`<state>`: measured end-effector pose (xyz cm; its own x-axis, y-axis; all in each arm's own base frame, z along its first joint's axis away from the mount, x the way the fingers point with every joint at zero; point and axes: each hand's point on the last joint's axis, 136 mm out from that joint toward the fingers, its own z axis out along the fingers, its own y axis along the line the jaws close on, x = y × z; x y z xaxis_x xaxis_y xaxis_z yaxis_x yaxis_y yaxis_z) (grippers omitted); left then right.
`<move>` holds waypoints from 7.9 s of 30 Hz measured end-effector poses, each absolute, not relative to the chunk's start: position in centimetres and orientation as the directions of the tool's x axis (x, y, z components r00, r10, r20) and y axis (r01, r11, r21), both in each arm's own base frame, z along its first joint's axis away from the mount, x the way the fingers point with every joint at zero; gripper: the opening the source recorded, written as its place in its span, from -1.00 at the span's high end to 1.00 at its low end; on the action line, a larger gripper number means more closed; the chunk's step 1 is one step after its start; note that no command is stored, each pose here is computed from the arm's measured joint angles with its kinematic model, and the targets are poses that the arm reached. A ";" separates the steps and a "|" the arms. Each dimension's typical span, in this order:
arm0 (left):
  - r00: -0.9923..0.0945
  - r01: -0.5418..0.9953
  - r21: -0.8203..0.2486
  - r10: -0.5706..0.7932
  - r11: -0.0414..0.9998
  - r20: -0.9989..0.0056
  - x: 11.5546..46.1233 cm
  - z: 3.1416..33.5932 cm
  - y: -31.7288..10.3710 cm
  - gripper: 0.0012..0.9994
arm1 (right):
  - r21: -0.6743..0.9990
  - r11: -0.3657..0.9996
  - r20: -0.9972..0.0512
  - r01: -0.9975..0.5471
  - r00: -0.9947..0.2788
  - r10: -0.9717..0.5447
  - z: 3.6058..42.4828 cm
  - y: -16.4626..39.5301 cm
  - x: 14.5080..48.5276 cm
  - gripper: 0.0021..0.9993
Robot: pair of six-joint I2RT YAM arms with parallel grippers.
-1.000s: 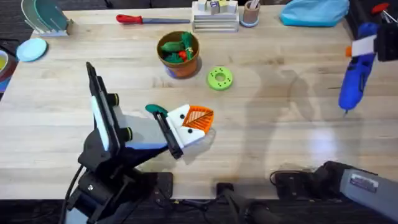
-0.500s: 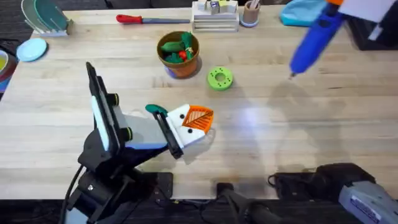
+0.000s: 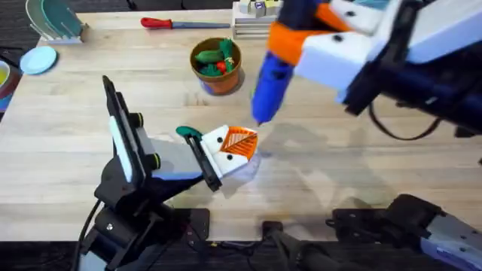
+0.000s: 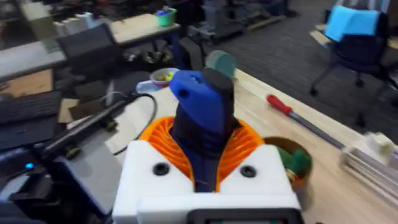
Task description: Pick up the gripper from the table and insert it into the empty holder that is missing its gripper. Then pick up a screw, insert it into the mounting hole, and use the screwdriver to tighten it. Finally, clean up the table by picking up the vegetable and placing it into the bucket.
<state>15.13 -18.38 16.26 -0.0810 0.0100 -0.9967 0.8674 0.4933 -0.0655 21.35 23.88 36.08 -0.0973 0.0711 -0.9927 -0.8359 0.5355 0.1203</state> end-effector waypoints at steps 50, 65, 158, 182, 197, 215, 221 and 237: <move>-0.081 0.867 -0.065 0.010 0.493 -0.997 15.1 16.3 -18.4 0.98 | -0.053 0.308 -0.996 -0.950 0.073 0.055 36.2 32.1 17.1 0.75; -0.082 0.867 -0.066 0.010 0.494 -0.997 15.1 16.2 -18.4 0.98 | -0.046 0.317 -0.997 -0.947 0.061 0.038 35.5 32.5 17.5 0.75; -0.078 0.866 -0.062 0.011 0.496 -0.997 15.2 16.3 -18.4 0.61 | -0.494 0.579 -0.365 -0.649 -0.449 -0.815 11.6 8.9 35.2 -0.99; -0.302 0.535 -0.224 -0.064 0.814 -0.951 17.0 21.4 -11.7 -0.99 | -0.242 0.837 -0.677 -0.491 -0.533 -0.508 17.5 11.1 33.3 -0.99; -0.733 0.054 -0.073 -0.010 0.996 -0.680 18.6 23.5 -5.1 -0.99 | -0.216 0.836 -0.705 -0.504 -0.512 -0.491 18.0 11.9 33.6 -0.99; -0.732 -0.656 -0.034 -0.647 0.754 -0.214 19.7 11.5 -5.1 -0.98 | -0.216 0.836 -0.705 -0.504 -0.512 -0.491 18.0 11.9 33.6 -0.99; -0.626 -0.776 0.037 -0.760 0.630 -0.174 20.8 7.9 -4.0 -0.98 | -0.216 0.836 -0.705 -0.504 -0.512 -0.491 18.0 11.9 33.6 -0.99; -0.584 -0.810 -0.027 -0.810 0.585 -0.053 24.5 4.2 -3.8 -0.88 | -0.216 0.836 -0.705 -0.504 -0.512 -0.491 18.0 11.9 33.6 -0.98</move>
